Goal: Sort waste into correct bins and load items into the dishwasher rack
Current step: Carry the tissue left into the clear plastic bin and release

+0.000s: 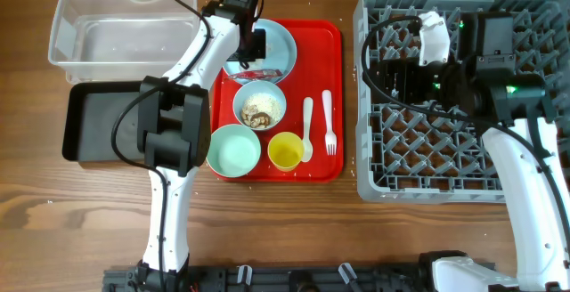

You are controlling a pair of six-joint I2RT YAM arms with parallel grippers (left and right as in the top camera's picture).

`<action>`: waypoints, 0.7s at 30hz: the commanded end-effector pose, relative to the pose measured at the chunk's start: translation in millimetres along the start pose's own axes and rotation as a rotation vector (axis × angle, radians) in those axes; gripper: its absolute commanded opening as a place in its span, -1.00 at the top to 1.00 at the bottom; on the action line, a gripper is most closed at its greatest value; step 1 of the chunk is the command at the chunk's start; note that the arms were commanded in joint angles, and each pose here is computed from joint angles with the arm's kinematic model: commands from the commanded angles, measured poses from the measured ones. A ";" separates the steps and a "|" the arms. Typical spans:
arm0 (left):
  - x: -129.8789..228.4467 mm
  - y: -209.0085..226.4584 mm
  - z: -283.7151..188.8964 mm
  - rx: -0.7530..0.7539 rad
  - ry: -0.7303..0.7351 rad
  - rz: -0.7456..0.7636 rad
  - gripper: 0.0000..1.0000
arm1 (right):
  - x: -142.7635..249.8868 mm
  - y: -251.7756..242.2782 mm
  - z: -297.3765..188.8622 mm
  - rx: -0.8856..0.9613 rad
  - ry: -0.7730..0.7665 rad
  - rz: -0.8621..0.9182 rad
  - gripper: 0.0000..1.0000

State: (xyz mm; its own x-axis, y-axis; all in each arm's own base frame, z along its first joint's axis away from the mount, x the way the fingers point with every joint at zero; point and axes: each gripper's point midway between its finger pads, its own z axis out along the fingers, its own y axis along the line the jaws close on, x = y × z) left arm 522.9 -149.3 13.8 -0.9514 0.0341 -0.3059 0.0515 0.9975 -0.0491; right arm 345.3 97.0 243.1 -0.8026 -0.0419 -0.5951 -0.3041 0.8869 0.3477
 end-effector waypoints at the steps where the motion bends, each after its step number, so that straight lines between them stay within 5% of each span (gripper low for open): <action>1: -20.3 -0.9 -27.4 0.002 -0.052 -0.007 0.92 | -6.2 -1.1 -3.2 0.021 -0.016 0.002 -0.99; 11: -77.8 54.9 -158.1 0.004 -0.283 -0.117 0.92 | -6.8 -1.1 -3.2 0.021 -0.018 0.002 -1.00; 18: -79.2 158.1 -143.9 -0.089 -0.275 -0.281 0.90 | -9.0 -1.0 -3.2 0.020 -0.026 -0.002 -1.00; 21: -75.2 187.4 -124.3 -0.109 -0.250 -0.327 0.54 | -10.6 -0.9 -3.3 0.020 -0.033 -0.004 -0.99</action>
State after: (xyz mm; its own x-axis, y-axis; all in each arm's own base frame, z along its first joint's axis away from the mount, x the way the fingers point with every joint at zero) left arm 563.0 23.2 178.2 -0.7920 -0.2563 -0.5541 -0.2438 0.9649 -0.0977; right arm 347.8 95.2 243.7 -0.7976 -0.0384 -0.6020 -0.2983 0.8925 0.3382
